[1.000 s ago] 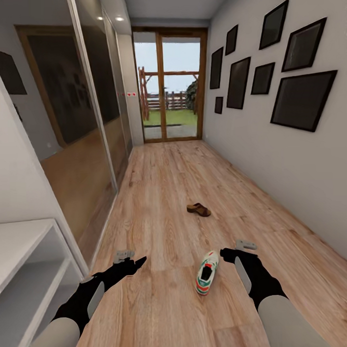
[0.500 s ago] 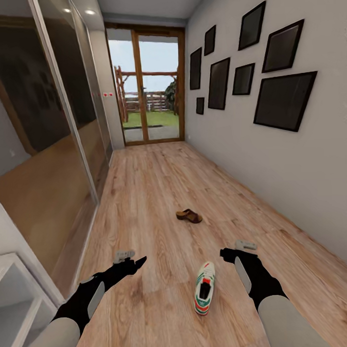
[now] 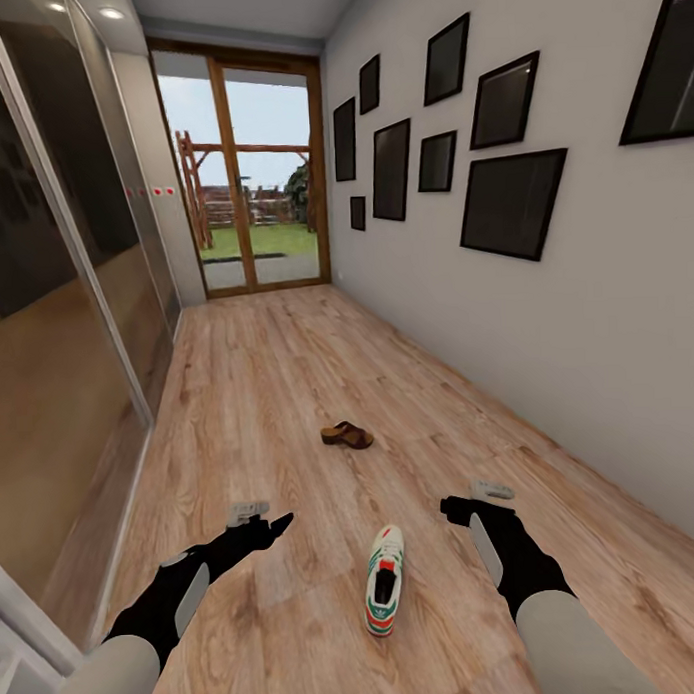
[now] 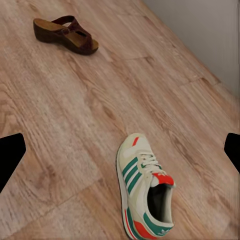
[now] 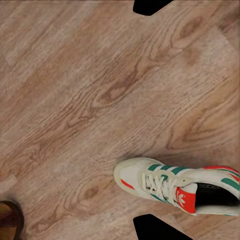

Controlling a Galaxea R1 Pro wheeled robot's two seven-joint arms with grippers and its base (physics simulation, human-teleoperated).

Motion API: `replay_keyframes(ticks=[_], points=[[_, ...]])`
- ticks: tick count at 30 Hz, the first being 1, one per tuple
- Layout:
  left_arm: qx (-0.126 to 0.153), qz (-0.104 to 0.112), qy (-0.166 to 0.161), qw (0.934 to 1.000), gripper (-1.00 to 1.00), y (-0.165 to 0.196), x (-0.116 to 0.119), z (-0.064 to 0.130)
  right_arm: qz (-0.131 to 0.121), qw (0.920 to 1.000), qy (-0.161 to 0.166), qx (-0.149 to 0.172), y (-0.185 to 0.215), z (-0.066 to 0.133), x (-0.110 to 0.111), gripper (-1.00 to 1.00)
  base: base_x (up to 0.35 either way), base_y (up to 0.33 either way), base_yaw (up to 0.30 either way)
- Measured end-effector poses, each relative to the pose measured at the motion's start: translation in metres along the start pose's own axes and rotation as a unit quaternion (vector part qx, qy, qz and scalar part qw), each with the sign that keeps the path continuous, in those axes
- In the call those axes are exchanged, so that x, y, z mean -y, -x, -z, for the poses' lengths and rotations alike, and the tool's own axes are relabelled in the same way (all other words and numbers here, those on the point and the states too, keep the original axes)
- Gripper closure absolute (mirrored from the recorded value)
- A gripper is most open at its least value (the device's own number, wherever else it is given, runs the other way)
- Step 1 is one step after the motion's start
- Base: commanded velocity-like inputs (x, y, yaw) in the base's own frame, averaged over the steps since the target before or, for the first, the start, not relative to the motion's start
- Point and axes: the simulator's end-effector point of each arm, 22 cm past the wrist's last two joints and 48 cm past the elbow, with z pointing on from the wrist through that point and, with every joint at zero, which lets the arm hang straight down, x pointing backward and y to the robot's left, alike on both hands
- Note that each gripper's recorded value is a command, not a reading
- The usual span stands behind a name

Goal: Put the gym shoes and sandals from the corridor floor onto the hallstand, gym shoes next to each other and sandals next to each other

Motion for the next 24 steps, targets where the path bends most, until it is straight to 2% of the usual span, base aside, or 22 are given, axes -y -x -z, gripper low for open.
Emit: replay_keyframes(ticks=[6, 16, 24], points=[[0.001, 0.000, 0.000, 1.0000, -1.00, 0.0007, 0.0003, 0.0003, 0.000, 1.0000, 0.000, 0.001, 0.0006, 0.0004, -0.0002, -1.00, 0.015, 0.047, -0.107], [0.001, 0.000, 0.000, 1.0000, -1.00, 0.0008, 0.0004, 0.0003, -0.001, 1.0000, 0.000, -0.001, -0.0004, 0.0002, 0.0002, -1.00, 0.098, 0.225, -0.007], [0.001, 0.000, 0.000, 1.0000, -1.00, 0.0007, 0.0001, 0.0003, -0.002, 1.0000, 0.001, -0.001, -0.0006, -0.0001, 0.0005, -1.00, 0.019, 0.035, 0.000]])
